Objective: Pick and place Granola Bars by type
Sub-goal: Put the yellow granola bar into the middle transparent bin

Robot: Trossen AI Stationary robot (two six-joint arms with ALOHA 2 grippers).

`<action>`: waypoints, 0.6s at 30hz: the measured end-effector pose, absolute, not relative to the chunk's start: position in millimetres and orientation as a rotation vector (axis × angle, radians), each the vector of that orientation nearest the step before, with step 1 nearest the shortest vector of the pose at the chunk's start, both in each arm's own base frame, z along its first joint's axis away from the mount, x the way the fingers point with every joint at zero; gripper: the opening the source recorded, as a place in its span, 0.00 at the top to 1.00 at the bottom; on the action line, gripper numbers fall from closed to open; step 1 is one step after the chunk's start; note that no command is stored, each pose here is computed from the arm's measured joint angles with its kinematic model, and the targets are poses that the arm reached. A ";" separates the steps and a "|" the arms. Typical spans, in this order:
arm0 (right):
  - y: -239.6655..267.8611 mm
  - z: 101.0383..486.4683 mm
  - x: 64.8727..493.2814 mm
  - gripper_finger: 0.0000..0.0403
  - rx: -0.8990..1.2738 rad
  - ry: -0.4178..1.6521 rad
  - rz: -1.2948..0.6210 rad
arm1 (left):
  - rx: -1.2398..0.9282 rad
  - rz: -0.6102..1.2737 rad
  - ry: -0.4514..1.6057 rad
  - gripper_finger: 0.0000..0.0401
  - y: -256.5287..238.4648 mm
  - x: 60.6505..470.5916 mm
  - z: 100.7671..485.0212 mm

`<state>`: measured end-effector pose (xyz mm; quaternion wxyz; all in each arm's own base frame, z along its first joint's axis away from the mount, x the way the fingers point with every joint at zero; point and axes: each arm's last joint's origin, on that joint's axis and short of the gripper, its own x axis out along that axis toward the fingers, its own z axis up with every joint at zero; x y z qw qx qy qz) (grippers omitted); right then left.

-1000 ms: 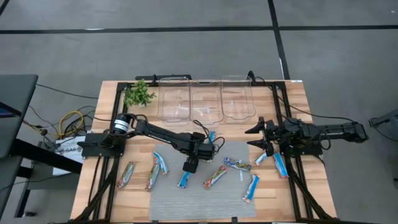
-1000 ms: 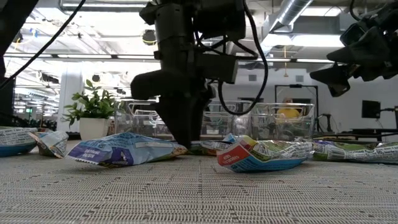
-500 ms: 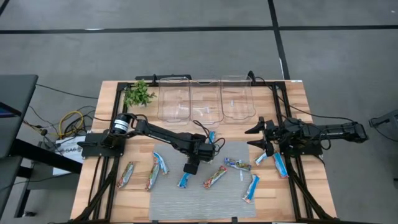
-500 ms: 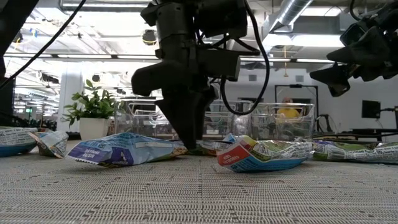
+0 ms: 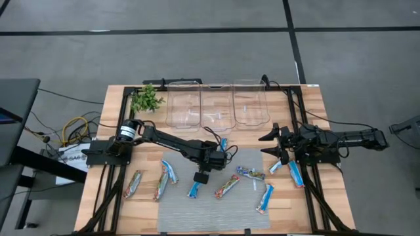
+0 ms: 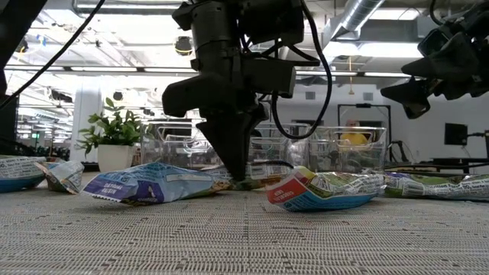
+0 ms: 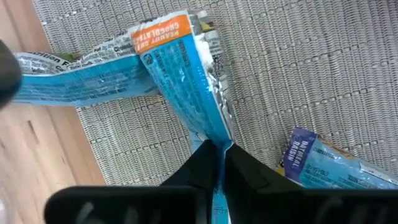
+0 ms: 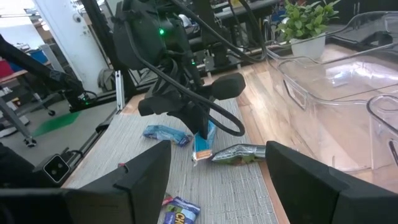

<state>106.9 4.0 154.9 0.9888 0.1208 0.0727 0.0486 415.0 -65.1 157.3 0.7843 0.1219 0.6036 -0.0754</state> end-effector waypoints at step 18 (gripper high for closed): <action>4.0 154.9 106.9 0.37 0.242 0.146 0.098 | 0.121 -0.016 0.745 0.96 -50.3 420.5 313.7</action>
